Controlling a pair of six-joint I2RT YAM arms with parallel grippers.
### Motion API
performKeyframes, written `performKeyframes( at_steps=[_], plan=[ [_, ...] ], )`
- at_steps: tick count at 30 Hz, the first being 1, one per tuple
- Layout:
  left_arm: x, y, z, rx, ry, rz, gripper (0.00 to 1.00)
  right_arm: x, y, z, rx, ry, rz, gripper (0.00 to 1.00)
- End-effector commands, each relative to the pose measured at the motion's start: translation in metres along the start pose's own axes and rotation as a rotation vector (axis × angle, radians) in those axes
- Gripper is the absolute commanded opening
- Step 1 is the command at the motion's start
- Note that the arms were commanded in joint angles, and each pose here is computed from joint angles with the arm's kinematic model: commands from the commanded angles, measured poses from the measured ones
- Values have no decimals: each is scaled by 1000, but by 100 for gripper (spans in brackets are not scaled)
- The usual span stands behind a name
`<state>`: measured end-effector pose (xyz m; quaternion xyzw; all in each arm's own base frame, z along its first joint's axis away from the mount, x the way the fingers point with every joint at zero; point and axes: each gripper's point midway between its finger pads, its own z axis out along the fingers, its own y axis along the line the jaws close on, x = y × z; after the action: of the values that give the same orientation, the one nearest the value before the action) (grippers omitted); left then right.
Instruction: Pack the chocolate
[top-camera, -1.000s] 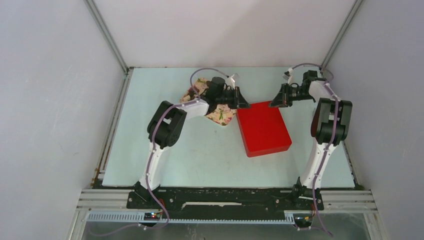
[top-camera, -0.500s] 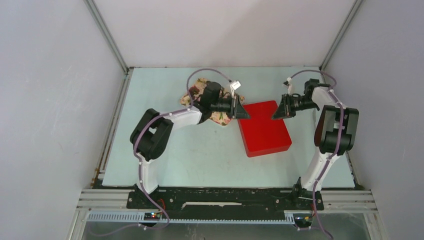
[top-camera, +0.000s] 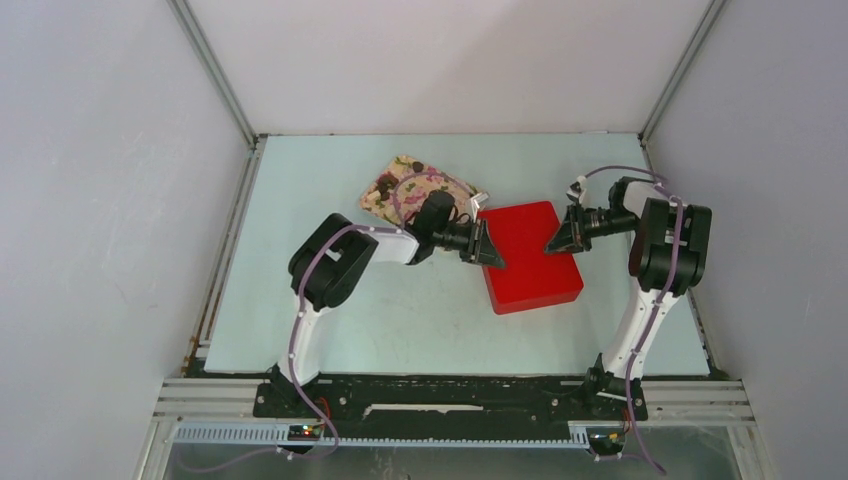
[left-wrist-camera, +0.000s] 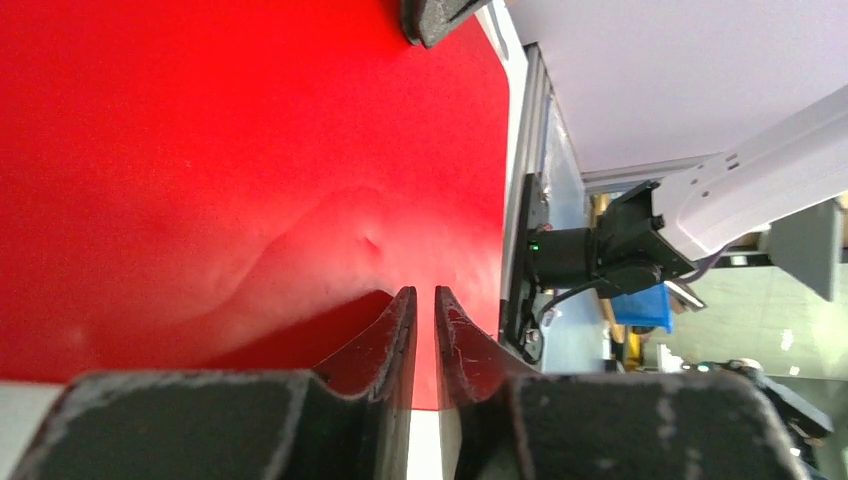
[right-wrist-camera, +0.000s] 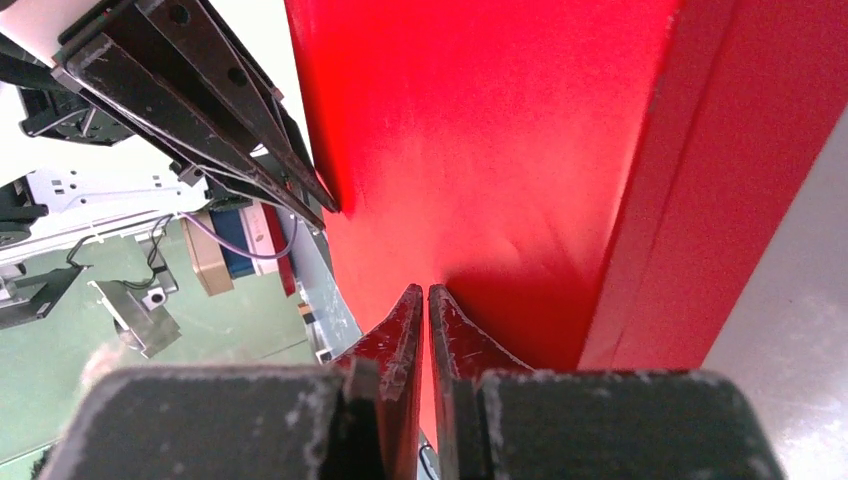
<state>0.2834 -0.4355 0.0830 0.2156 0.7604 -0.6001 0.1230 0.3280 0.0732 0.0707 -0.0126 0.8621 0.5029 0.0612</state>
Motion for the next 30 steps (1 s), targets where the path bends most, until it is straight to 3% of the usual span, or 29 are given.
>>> performKeyframes(
  at_steps=[1,6,8,10,11,18,20,25,30],
  plan=[
    [-30,-19,-15,-42,-30,160,20,-7,-10,-17,64,-49,-106,10],
    [-65,-31,-55,-227,-42,476,29,-20,12,-44,71,-150,-207,17],
    [-76,-29,-79,-339,-35,588,33,-25,23,-56,97,-192,-264,28],
    [-86,-26,-106,-464,-29,706,40,-29,32,-64,129,-225,-313,94],
    [-91,-25,-119,-524,-31,747,44,-30,36,-68,151,-242,-338,99],
    [-102,-18,-216,-844,-53,880,72,-47,70,-101,341,-434,-552,100],
    [-103,-16,-243,-914,-73,875,98,-53,83,-112,396,-511,-609,100],
    [-111,-15,-307,-1032,-224,784,100,-59,116,-142,534,-693,-732,100],
    [-124,-9,-377,-1088,-496,567,100,-58,125,-151,600,-776,-784,100]
  ],
)
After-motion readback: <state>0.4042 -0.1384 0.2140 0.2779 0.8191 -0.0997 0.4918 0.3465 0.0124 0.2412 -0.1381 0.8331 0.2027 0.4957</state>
